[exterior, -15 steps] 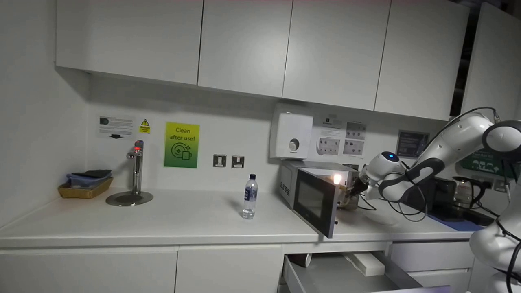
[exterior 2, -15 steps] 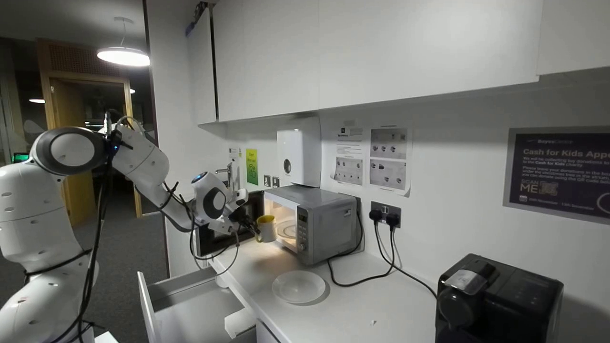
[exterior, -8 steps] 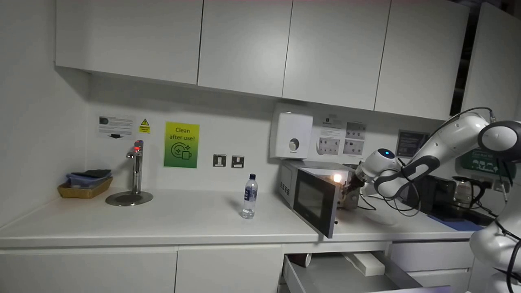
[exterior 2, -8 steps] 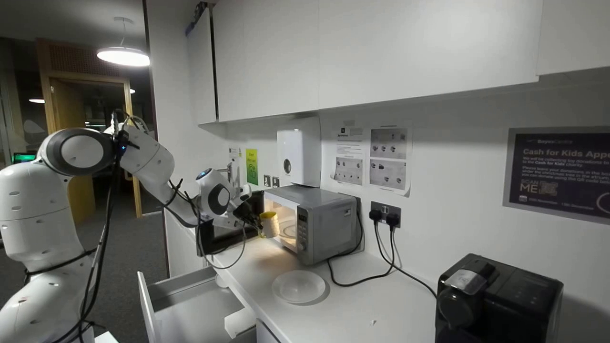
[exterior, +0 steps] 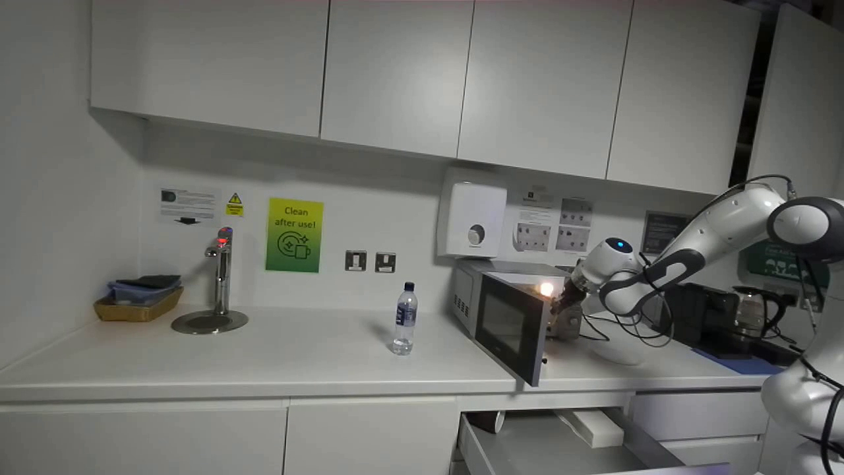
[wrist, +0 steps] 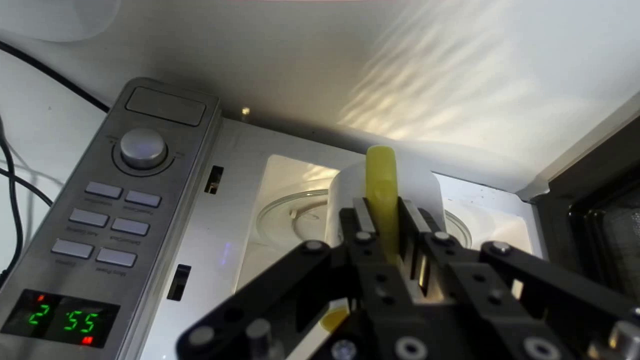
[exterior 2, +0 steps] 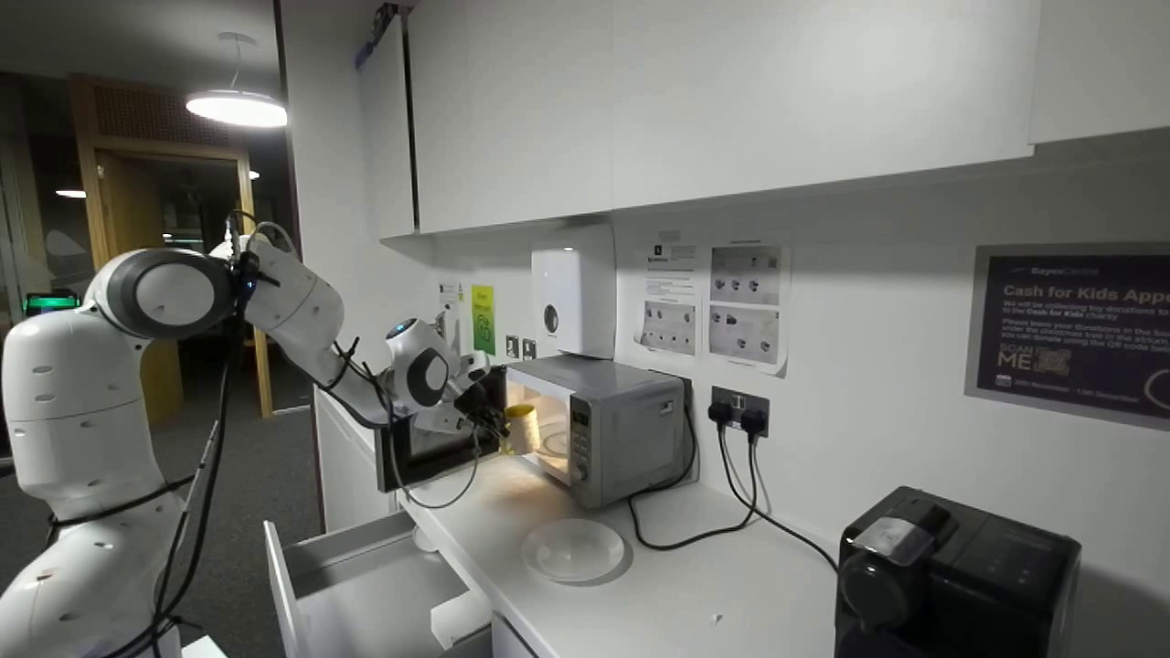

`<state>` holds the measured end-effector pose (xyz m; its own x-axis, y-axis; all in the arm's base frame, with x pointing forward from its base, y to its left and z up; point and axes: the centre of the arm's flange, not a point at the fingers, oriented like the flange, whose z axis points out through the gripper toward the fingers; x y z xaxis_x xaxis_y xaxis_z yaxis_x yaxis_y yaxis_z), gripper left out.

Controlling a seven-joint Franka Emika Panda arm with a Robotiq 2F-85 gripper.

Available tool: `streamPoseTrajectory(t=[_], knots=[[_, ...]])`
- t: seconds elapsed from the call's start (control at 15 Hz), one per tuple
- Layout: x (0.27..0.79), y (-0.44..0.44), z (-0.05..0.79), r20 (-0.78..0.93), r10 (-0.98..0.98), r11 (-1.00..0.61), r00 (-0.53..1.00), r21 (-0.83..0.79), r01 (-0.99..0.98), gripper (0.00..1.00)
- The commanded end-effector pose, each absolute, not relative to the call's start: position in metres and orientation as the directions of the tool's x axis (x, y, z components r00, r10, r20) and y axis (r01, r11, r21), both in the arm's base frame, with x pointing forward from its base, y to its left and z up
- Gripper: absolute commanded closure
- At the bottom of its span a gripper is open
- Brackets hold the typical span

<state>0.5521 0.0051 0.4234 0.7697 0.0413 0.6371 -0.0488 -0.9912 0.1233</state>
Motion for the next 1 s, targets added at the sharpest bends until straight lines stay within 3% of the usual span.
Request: streamPoseTrajectory(t=[0.0,0.93], knots=[[0.572,-0.002,0.441,0.644,0.053,-0.993,0.764,0.118,-0.03,0.96],[0.62,-0.008,0.439,0.618,0.065,-0.995,0.783,0.102,0.003,0.96]])
